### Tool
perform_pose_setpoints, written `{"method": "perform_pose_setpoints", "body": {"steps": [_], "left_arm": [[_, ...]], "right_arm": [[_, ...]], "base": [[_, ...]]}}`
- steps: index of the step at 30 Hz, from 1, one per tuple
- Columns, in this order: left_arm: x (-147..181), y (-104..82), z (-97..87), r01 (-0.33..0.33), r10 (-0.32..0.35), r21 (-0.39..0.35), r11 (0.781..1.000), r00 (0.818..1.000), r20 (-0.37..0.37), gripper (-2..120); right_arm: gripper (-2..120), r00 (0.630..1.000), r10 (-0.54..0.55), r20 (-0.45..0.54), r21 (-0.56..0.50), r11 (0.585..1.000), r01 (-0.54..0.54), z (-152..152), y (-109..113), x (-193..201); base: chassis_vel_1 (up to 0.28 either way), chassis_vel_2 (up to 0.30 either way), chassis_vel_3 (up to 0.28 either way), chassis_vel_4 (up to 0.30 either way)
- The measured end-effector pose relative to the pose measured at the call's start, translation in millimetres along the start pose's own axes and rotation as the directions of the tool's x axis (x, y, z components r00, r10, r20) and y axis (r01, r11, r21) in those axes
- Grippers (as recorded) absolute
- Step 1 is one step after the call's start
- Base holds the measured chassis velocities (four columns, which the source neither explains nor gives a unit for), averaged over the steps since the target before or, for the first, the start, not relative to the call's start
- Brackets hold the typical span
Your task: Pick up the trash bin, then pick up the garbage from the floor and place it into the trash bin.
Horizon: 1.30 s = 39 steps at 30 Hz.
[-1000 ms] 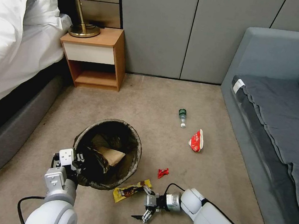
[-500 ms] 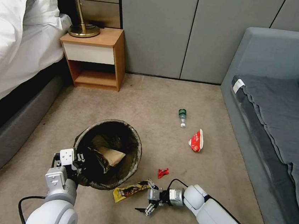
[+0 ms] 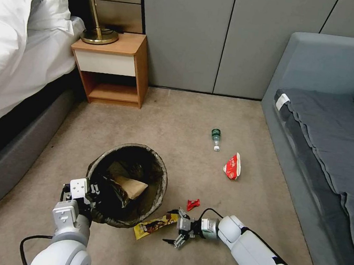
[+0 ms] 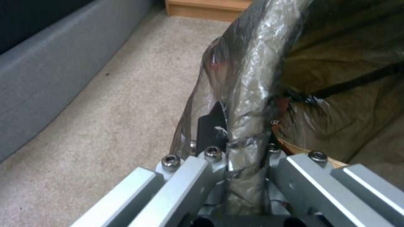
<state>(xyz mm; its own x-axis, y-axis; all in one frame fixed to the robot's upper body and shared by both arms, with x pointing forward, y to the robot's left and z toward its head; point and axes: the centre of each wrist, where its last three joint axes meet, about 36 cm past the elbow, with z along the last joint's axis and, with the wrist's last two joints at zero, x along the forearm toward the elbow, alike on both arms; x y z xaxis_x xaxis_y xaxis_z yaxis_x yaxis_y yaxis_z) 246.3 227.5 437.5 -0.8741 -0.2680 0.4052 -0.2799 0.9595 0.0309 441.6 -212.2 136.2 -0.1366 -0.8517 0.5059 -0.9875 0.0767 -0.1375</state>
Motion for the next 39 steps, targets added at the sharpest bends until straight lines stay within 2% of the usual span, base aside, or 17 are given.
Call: {"method": "perform_pose_setpoints", "body": {"steps": [5, 7, 8, 12, 13, 16, 17, 20, 21, 24, 25, 26, 28, 34, 39], "left_arm": [[0, -0.1, 0.0, 0.001, -0.001, -0.004, 1.000, 1.000, 0.001, 0], [0, -1.3, -0.4, -0.001, 0.001, -0.003, 1.000, 1.000, 0.002, 0], [0, -1.3, -0.4, -0.001, 0.001, -0.003, 1.000, 1.000, 0.002, 0], [0, -2.7, -0.1, -0.004, 0.004, -0.003, 1.000, 1.000, 0.002, 0], [0, -2.7, -0.1, -0.004, 0.004, -0.003, 1.000, 1.000, 0.002, 0], [0, -2.3, 0.1, -0.004, 0.004, -0.005, 1.000, 1.000, 0.001, 0], [0, -2.3, 0.1, -0.004, 0.004, -0.005, 1.000, 1.000, 0.001, 0], [0, -2.2, 0.7, -0.004, 0.004, -0.006, 1.000, 1.000, 0.000, 0], [0, -2.3, 0.8, -0.004, 0.004, -0.005, 1.000, 1.000, -0.001, 0], [0, -2.4, 0.8, -0.004, 0.004, -0.005, 1.000, 1.000, -0.001, 0], [0, -2.5, 0.9, -0.004, 0.004, -0.005, 1.000, 1.000, -0.001, 0], [0, -2.5, 0.9, -0.004, 0.004, -0.005, 1.000, 1.000, -0.001, 0], [0, -2.5, 1.2, -0.004, 0.004, -0.005, 1.000, 1.000, -0.002, 0], [-1, -3.4, 0.7, -0.008, 0.008, -0.004, 1.000, 1.000, 0.000, 0], [-2, -4.3, 1.6, -0.011, 0.011, -0.006, 1.000, 1.000, -0.001, 0]], "right_arm": [[88, 1.000, 0.007, -0.004, -0.011, 1.000, -0.007, 5, 1, 2], [78, 1.000, 0.010, -0.004, -0.011, 1.000, -0.010, 6, 1, 4], [78, 1.000, 0.010, -0.004, -0.011, 1.000, -0.010, 6, 1, 4], [60, 1.000, 0.014, -0.003, -0.013, 1.000, -0.014, 6, 0, 6], [60, 1.000, 0.014, -0.003, -0.013, 1.000, -0.014, 6, 0, 6], [44, 1.000, 0.020, 0.000, -0.011, 1.000, -0.020, 6, -2, 7], [44, 1.000, 0.020, 0.000, -0.011, 1.000, -0.020, 6, -2, 7], [34, 1.000, 0.025, 0.006, -0.009, 1.000, -0.025, 3, -4, 6], [25, 1.000, 0.026, 0.008, -0.009, 1.000, -0.026, 3, -4, 6], [20, 1.000, 0.027, 0.009, -0.010, 1.000, -0.027, 3, -4, 7], [12, 1.000, 0.028, 0.009, -0.010, 1.000, -0.028, 3, -4, 7], [12, 1.000, 0.028, 0.009, -0.010, 1.000, -0.028, 3, -4, 7], [2, 0.999, 0.031, 0.013, -0.011, 0.999, -0.031, 3, -4, 8], [0, 0.999, 0.040, 0.020, -0.014, 0.999, -0.040, 2, -5, 10], [0, 0.994, 0.099, 0.057, -0.032, 0.995, -0.097, -1, -6, 14]], "base": [[0.000, 0.000, 0.000, 0.000], [0.000, 0.000, 0.000, 0.000], [0.000, 0.000, 0.000, 0.000], [0.000, 0.000, 0.000, 0.000], [0.000, 0.000, 0.000, 0.000], [0.000, 0.000, 0.000, 0.000], [0.000, 0.000, 0.000, 0.000], [0.000, 0.000, 0.000, 0.000], [0.000, 0.000, 0.000, 0.000], [0.000, 0.000, 0.000, 0.000], [0.000, 0.000, 0.000, 0.000], [0.000, 0.000, 0.000, 0.000], [0.000, 0.000, 0.000, 0.000], [0.000, 0.000, 0.000, 0.000], [0.000, 0.000, 0.000, 0.000]]}}
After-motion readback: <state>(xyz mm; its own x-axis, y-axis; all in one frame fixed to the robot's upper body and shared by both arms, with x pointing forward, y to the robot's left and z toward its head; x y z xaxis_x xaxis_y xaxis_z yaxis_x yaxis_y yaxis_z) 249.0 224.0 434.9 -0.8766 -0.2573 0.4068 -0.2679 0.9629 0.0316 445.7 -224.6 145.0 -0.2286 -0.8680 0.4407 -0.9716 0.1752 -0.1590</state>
